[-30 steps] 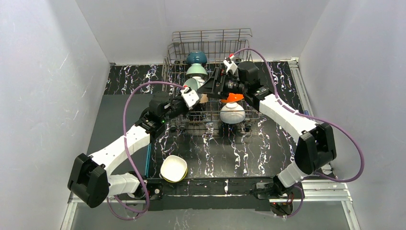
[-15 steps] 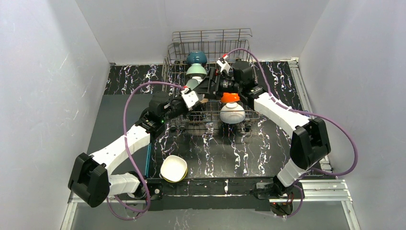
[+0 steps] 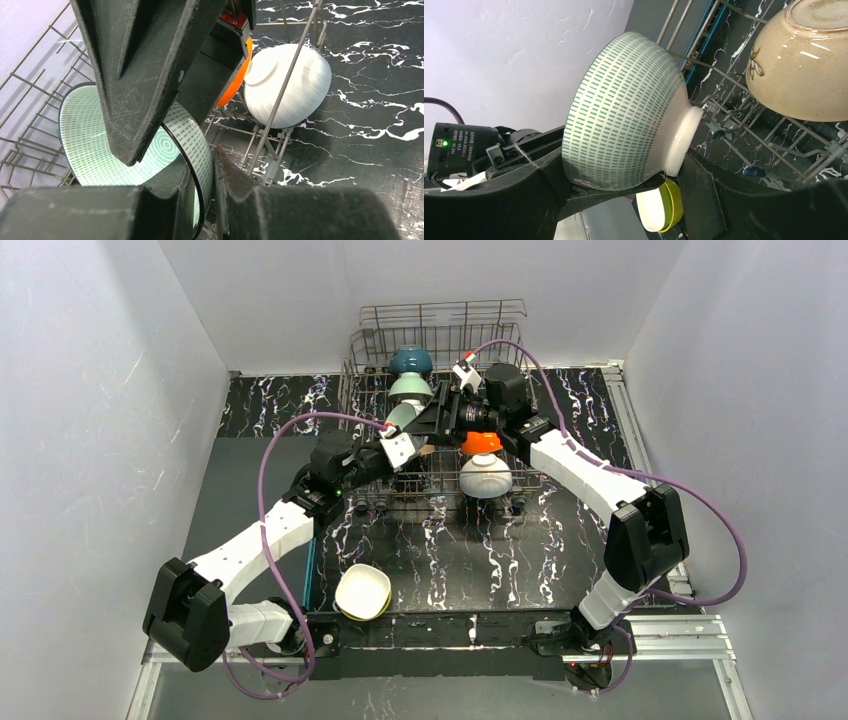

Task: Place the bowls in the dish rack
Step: Turn the bowl upside down on the dish rack.

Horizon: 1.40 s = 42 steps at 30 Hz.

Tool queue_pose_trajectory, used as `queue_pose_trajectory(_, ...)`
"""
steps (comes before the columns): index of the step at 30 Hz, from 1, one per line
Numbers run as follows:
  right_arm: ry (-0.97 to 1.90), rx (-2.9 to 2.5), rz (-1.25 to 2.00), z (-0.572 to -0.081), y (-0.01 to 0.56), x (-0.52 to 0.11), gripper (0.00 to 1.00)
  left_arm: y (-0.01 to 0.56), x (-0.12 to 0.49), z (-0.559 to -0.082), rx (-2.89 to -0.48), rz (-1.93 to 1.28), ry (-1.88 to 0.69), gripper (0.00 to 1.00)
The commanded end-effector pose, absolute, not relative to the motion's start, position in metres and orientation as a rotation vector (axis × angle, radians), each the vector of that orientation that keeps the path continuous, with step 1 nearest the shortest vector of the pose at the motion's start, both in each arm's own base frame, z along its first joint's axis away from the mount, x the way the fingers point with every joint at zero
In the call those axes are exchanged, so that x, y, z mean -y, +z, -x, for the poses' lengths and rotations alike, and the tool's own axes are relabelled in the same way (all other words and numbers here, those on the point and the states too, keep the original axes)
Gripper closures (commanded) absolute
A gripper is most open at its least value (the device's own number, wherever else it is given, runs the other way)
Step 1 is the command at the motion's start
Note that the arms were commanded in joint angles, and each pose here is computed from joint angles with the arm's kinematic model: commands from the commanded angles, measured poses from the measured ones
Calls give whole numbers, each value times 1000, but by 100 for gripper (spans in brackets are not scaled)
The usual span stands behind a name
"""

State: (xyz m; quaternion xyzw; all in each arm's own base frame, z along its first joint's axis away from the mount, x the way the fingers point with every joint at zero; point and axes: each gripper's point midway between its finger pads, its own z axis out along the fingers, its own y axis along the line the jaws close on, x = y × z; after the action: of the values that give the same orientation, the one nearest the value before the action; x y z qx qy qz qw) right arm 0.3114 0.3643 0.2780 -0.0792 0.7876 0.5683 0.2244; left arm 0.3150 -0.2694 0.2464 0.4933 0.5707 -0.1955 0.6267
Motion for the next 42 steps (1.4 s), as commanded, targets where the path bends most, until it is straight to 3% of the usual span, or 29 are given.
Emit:
queue_pose_trajectory(1, 1607, -2100, 281, -311, 306, -371, 30, 271, 273, -314, -1201, -1166, -410, 100)
queue_pose_trajectory(4, 1617, -2094, 282, -310, 307, -372, 44, 270, 273, -314, -1201, -1171, -409, 100)
queue_pose_trajectory(10, 1596, -2091, 276, -313, 306, -371, 96, 272, 271, -317, -1211, -1157, -392, 100)
queue_pose_trajectory(11, 1590, -2088, 278, -314, 307, -371, 99, 273, 270, -317, -1212, -1152, -388, 96)
queue_pose_trajectory(13, 1568, -2089, 284, -317, 305, -371, 99, 273, 269, -319, -1219, -1142, -381, 83)
queue_pose_trajectory(19, 1426, -2116, 282, -337, 300, -361, 99, 275, 266, -323, -1240, -1113, -364, 32)
queue_pose_trajectory(23, 1301, -2095, 252, -365, 300, -338, 99, 277, 264, -325, -1257, -1086, -365, 17)
queue_pose_trajectory(27, 1148, -2048, 280, -391, 298, -314, 99, 279, 264, -326, -1273, -1063, -381, 12)
queue_pose_trajectory(42, 516, -1673, 748, -460, 325, -270, 99, 268, 262, -337, -1350, -1012, -416, 11)
